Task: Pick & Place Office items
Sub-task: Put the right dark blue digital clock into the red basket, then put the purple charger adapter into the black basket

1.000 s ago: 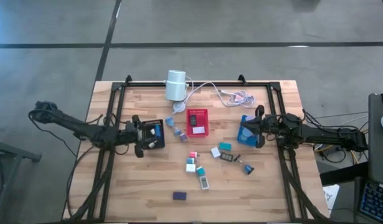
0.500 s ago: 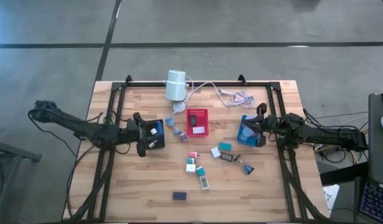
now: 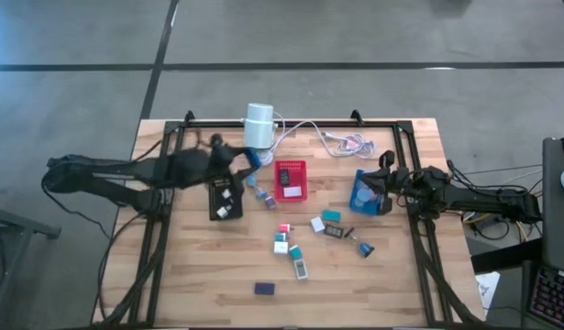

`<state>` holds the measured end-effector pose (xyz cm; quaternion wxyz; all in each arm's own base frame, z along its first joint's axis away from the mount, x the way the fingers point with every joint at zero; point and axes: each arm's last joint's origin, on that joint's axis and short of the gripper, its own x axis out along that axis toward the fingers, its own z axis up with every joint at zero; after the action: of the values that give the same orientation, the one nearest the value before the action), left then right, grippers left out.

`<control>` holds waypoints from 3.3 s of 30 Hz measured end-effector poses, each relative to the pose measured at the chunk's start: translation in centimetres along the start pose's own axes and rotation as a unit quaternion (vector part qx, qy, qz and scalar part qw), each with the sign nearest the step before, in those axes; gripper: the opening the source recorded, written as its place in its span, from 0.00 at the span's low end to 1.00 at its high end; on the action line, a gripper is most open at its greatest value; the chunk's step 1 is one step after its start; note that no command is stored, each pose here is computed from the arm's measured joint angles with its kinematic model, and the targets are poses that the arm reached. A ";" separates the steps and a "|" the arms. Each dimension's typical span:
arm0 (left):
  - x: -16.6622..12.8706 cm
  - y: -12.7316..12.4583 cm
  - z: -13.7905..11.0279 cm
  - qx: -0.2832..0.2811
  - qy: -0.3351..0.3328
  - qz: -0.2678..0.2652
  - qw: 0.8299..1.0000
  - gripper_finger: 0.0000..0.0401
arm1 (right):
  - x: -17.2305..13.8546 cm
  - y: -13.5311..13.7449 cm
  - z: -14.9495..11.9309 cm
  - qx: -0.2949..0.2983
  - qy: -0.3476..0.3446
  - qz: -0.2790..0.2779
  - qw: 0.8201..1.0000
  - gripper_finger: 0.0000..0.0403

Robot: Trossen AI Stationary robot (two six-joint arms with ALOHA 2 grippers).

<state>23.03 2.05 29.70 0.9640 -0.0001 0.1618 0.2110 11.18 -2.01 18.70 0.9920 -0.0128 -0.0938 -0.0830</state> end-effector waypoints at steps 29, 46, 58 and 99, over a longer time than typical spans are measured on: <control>20.2 0.2 -7.0 0.108 0.273 -0.128 0.947 0.62 | 0.0 0.0 0.0 -0.015 0.000 0.000 1.000 0.03; 21.0 0.2 -8.6 0.112 0.297 -0.129 0.939 0.71 | 0.0 0.0 0.1 -0.015 -0.003 -0.008 1.000 0.03; 20.8 0.2 -8.1 0.112 0.290 -0.129 0.942 0.90 | 0.0 0.0 0.1 -0.015 -0.003 -0.008 1.000 0.03; 0.7 2.8 -12.0 0.010 -0.040 -0.213 0.976 0.01 | 0.0 0.0 0.2 -0.018 -0.011 -0.008 1.000 0.03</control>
<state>18.76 4.11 18.29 0.9925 -0.0169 0.1215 -0.0005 11.13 -2.05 18.90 0.9899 -0.0309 -0.1030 -0.0930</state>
